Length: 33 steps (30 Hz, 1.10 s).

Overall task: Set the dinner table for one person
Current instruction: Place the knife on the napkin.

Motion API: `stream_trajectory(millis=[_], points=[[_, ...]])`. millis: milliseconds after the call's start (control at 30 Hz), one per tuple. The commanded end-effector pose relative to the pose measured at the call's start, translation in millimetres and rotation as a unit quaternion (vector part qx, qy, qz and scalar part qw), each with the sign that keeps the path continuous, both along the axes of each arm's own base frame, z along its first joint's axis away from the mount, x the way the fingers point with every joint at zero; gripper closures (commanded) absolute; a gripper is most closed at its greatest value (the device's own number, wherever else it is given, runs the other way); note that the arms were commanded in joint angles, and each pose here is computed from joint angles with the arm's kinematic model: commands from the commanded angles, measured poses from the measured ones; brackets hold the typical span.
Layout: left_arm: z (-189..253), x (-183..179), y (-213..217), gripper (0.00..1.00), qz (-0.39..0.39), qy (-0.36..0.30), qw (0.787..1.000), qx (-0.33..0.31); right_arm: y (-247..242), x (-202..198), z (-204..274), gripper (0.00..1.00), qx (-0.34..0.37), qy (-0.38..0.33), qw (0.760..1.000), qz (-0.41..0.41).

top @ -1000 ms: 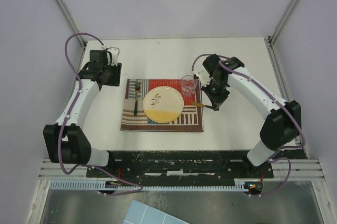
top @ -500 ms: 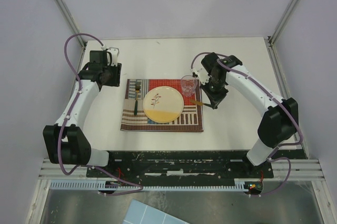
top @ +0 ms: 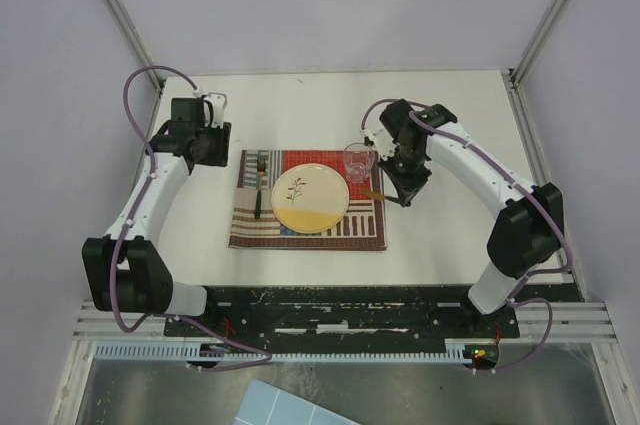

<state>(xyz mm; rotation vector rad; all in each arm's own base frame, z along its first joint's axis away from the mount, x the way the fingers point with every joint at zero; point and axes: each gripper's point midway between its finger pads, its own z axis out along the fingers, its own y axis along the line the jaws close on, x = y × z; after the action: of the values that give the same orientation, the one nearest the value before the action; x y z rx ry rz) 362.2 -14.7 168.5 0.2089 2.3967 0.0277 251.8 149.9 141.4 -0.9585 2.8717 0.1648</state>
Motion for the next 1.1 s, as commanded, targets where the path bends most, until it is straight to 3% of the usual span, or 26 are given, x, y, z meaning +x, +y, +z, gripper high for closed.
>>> stream_trajectory(millis=[0,1067], points=[[16.6,2.3,-5.1,0.46,0.017,-0.032,0.999,-0.025,8.5,0.1,4.1,0.98,0.013,-0.003,1.000,-0.003],[16.6,1.1,-5.4,0.46,0.016,-0.016,0.999,-0.025,37.2,-10.3,-62.5,0.98,-0.022,0.042,0.998,-0.046]])
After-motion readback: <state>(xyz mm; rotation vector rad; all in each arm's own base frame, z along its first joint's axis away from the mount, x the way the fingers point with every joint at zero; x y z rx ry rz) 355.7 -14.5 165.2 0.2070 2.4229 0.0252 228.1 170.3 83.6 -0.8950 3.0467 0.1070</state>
